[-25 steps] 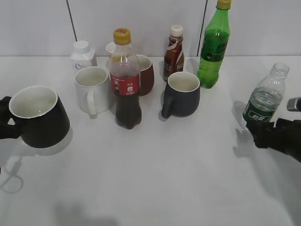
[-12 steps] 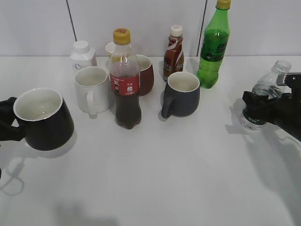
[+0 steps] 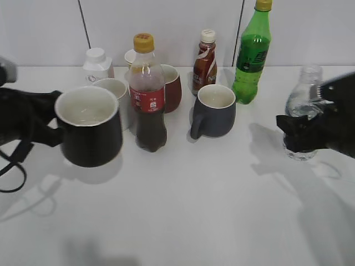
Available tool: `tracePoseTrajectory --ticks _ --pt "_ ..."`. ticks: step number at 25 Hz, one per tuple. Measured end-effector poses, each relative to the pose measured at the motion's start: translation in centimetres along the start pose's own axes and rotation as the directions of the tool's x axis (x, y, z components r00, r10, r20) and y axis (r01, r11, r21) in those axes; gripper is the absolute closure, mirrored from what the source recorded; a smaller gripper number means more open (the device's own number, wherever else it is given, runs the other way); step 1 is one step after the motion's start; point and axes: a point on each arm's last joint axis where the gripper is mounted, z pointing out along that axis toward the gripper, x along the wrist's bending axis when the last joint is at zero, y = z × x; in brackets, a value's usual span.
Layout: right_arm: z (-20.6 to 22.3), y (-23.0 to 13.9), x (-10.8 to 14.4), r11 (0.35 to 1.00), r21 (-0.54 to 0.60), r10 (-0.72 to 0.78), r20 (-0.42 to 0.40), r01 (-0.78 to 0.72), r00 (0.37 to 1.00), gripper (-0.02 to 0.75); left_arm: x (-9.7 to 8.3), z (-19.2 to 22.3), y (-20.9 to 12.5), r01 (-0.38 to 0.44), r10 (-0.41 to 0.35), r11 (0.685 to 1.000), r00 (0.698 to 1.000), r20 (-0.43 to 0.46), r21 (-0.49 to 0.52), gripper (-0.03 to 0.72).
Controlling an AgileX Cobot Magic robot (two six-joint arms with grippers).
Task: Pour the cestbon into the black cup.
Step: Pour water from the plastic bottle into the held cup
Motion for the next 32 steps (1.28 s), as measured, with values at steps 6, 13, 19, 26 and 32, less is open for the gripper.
tracePoseTrajectory --ticks 6,13,19,26,32 --pt "-1.2 4.8 4.1 0.959 0.022 -0.279 -0.073 0.282 0.957 0.238 -4.2 1.6 3.0 -0.1 0.089 0.992 0.985 0.147 0.073 0.634" --pt "-0.7 10.1 8.0 0.835 -0.005 -0.543 -0.17 0.551 0.822 0.238 -7.6 2.3 6.6 -0.169 0.147 0.983 0.96 0.238 0.075 0.634" --pt "-0.4 13.4 9.0 0.689 -0.057 -0.719 -0.18 0.722 0.671 0.238 -7.7 2.6 7.8 -0.164 0.146 0.985 0.962 0.232 0.061 0.634" --pt "-0.4 14.9 8.9 0.565 -0.071 -0.819 -0.168 0.822 0.549 0.238 -7.6 2.6 8.0 -0.122 0.108 0.991 0.969 0.223 0.051 0.634" --pt "-0.4 14.6 8.9 0.48 -0.066 -0.868 -0.177 0.875 0.463 0.238 -8.3 2.6 8.3 -0.118 0.11 0.993 0.964 0.242 0.017 0.634"
